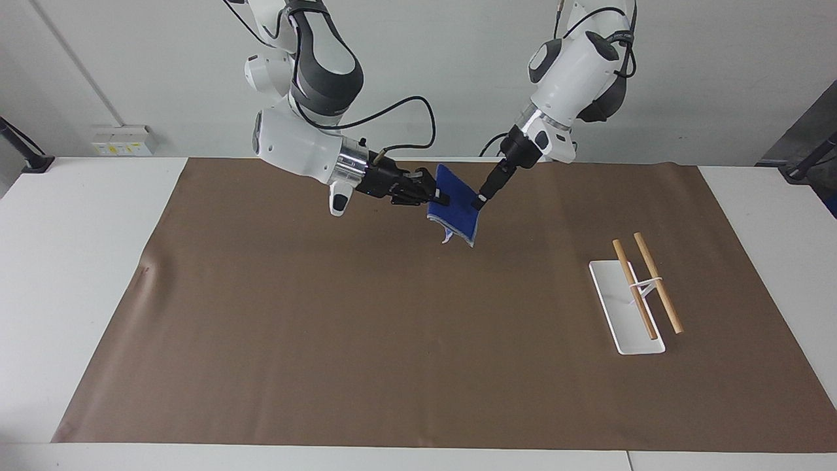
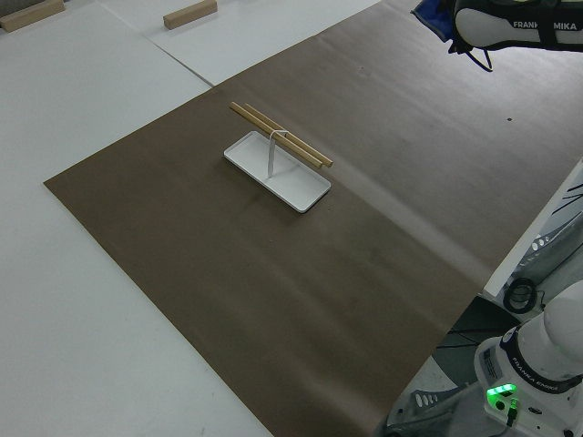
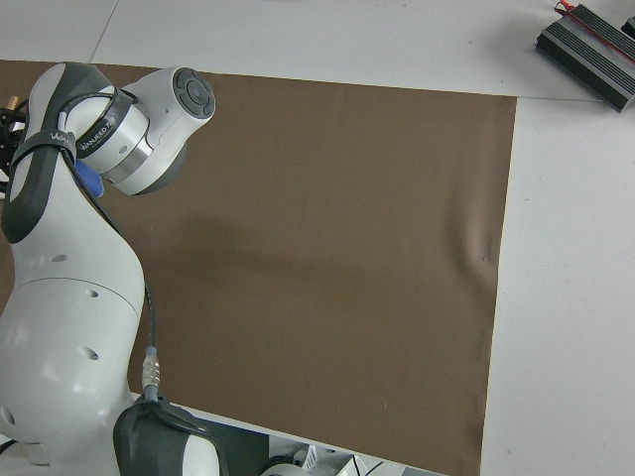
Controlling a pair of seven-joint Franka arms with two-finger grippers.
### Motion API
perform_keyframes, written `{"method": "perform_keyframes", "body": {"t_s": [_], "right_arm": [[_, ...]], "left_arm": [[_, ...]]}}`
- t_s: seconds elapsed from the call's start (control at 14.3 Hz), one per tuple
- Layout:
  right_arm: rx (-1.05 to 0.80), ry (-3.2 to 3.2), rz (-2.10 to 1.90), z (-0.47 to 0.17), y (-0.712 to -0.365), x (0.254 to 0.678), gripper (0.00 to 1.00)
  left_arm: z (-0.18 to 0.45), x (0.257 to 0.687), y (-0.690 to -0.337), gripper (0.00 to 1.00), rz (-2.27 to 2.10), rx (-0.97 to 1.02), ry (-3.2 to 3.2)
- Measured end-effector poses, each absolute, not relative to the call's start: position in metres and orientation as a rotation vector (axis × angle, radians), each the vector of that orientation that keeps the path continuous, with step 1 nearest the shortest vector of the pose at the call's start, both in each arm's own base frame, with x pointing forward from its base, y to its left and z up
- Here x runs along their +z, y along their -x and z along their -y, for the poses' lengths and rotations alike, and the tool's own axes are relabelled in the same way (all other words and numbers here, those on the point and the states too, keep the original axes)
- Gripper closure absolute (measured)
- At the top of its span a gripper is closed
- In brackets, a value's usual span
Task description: Right arm passes towel to left arm to hang
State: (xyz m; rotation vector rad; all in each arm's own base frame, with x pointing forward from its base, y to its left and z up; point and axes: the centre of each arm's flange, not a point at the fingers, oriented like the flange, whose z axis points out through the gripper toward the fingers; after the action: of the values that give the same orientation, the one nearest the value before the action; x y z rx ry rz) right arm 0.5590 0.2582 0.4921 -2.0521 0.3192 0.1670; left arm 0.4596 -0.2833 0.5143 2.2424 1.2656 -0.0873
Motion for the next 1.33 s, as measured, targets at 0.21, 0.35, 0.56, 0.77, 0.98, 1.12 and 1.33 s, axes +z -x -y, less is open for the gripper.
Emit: {"method": "perform_keyframes", "body": {"t_s": [0.21,0.35,0.56,0.77,0.98,1.12,1.33], "right_arm": [[0.166,2.056,-0.317,-0.258,-0.559,0.492,0.96],[0.168,2.057,-0.317,-0.258,-0.559,0.491,0.96],[0.173,2.059,-0.321,-0.258,-0.558,0.488,0.96],[0.170,2.061,-0.325,-0.257,-0.558,0.487,0.96],[0.166,2.066,-0.325,-0.262,-0.556,0.485,0.96],[0.168,2.067,-0.323,-0.263,-0.555,0.484,0.96],[0.163,2.067,-0.328,-0.262,-0.556,0.484,0.96]], "left_arm": [[0.292,0.506,-0.453,0.01,-1.387,-0.078,-2.119],[0.299,0.506,-0.450,0.15,-1.418,-0.067,-2.055],[0.299,0.507,-0.450,0.52,-1.441,-0.055,-1.985],[0.296,0.507,-0.452,0.87,-1.454,-0.054,-1.967],[0.291,0.510,-0.456,0.98,-1.459,-0.045,-1.953],[0.288,0.511,-0.459,0.98,-1.465,-0.039,-1.944],[0.279,0.511,-0.464,0.98,-1.455,-0.019,-1.950]]}}
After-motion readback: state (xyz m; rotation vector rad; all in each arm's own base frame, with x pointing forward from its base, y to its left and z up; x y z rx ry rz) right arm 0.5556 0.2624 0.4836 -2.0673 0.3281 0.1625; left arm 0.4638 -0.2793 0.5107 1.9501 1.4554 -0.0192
